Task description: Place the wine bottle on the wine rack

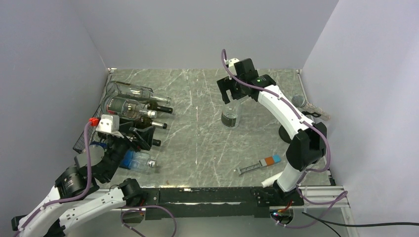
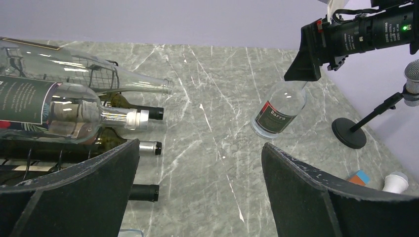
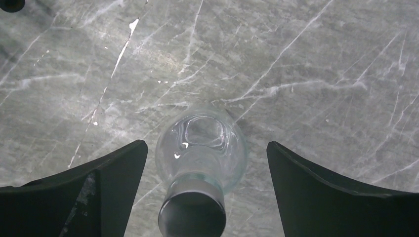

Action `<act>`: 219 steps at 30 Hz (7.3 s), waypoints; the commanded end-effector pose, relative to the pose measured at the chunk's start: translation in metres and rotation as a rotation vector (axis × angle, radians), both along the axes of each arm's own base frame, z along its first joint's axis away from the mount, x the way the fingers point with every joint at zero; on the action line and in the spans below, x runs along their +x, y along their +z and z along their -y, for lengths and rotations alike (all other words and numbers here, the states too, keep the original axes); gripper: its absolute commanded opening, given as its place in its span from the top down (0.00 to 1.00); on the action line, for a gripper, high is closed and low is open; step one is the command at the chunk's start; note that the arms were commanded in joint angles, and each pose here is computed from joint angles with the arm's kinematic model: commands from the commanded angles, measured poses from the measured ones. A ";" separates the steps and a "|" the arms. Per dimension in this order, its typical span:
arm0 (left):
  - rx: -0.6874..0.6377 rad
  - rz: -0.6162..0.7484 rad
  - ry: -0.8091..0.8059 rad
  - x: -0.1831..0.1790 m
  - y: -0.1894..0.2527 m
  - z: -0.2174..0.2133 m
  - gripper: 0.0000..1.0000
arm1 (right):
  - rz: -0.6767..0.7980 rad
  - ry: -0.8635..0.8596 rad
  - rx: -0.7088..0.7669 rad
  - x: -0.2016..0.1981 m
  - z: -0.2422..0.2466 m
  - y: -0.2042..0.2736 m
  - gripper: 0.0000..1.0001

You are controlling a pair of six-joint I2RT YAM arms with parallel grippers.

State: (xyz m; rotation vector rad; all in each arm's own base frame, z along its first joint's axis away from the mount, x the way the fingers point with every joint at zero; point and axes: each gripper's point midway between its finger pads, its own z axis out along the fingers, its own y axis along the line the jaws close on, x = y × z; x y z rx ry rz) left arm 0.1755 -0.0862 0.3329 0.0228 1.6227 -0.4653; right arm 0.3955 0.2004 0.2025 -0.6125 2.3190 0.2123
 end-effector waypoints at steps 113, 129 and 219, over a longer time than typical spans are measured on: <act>-0.290 0.187 0.030 -0.054 0.121 -0.093 0.03 | 0.043 0.204 1.734 -0.118 -0.355 0.261 1.00; -0.274 0.165 0.037 -0.063 0.118 -0.108 0.03 | 0.213 0.085 1.670 -0.113 -0.409 0.241 1.00; -0.377 -0.120 0.318 -0.031 0.059 -0.100 0.01 | 0.146 0.029 0.894 -0.172 -0.270 0.091 0.00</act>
